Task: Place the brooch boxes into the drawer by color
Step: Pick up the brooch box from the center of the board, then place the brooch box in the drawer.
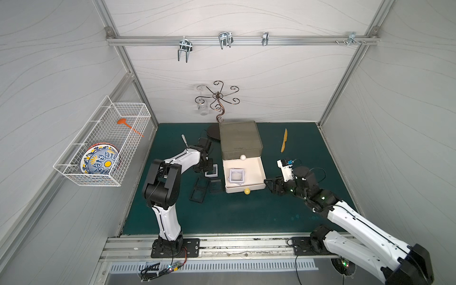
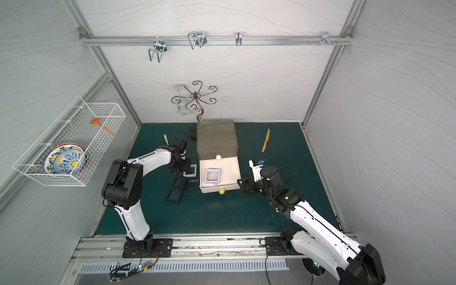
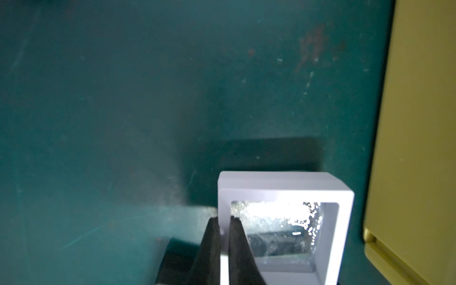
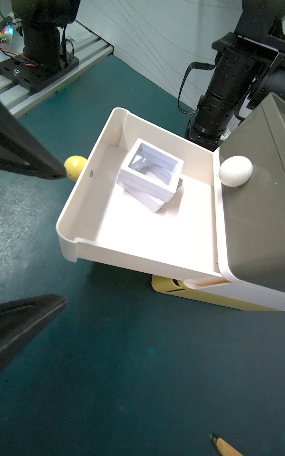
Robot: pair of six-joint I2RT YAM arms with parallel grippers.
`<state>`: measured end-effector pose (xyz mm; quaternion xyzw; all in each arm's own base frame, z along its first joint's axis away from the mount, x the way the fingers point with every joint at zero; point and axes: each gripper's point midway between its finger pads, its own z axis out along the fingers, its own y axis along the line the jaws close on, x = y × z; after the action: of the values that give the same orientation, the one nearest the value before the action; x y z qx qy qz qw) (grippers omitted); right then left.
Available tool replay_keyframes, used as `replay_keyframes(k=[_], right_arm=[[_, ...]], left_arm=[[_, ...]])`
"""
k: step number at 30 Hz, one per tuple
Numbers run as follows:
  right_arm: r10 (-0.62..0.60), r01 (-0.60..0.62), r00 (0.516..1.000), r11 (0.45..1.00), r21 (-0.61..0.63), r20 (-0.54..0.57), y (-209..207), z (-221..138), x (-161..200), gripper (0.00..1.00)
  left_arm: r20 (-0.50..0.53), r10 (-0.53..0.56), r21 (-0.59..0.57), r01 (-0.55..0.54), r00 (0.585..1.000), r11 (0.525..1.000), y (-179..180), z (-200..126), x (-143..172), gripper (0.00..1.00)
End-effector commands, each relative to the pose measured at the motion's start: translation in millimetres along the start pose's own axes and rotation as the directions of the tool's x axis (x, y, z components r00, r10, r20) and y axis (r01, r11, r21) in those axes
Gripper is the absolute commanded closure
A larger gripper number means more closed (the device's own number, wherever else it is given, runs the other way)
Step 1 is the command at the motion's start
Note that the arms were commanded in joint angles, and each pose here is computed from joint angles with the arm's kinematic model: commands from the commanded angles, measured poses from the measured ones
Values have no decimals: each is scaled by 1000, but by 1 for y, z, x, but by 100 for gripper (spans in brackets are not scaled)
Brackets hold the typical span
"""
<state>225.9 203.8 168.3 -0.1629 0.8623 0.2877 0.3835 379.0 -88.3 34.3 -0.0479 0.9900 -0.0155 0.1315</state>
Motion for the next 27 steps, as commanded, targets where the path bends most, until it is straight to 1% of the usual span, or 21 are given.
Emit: replay_keyframes(k=[1, 4, 8, 10, 12, 15, 18, 20, 22, 23, 25, 27], right_arm=[[-18, 19, 999, 1000, -16, 42, 6, -4, -17, 22], [-19, 20, 999, 1000, -17, 49, 7, -6, -19, 22], [-17, 18, 998, 1000, -14, 60, 7, -6, -21, 22], [-13, 15, 998, 1000, -18, 64, 8, -5, -22, 22], [-7, 8, 998, 1000, -21, 65, 8, -5, -23, 22], [-5, 6, 998, 1000, -17, 70, 7, -4, -23, 22], [-2, 3, 997, 1000, -12, 76, 6, -5, -24, 22], [1, 0, 997, 1000, -12, 82, 6, -6, -25, 22], [4, -3, 996, 1000, -10, 87, 6, -7, -25, 22], [4, -3, 996, 1000, -9, 89, 5, -8, -24, 22], [9, -9, 996, 1000, -2, 92, 3, -9, -23, 22], [9, -10, 995, 1000, 10, 98, 1, -11, -22, 22]], left_arm=[[86, -22, -1, 22, 996, 1000, 4, -33, -14, 100], [169, -36, 54, 27, 985, 998, -6, -70, -21, 100], [293, -13, 150, -33, 956, 988, -35, -131, -22, 100], [331, -12, 186, -52, 943, 981, -43, -156, -19, 100], [368, 0, 236, -94, 930, 967, -57, -182, -14, 100], [403, 29, 280, -153, 915, 948, -78, -208, -1, 100], [409, 67, 301, -203, 910, 932, -100, -221, 16, 100], [419, 85, 290, -222, 904, 931, -109, -225, 26, 100], [440, 82, 294, -230, 894, 928, -117, -231, 32, 100], [447, 76, 314, -235, 891, 920, -123, -233, 34, 100], [436, 65, 353, -238, 898, 905, -135, -229, 38, 100], [421, 77, 365, -247, 904, 897, -150, -221, 41, 100]])
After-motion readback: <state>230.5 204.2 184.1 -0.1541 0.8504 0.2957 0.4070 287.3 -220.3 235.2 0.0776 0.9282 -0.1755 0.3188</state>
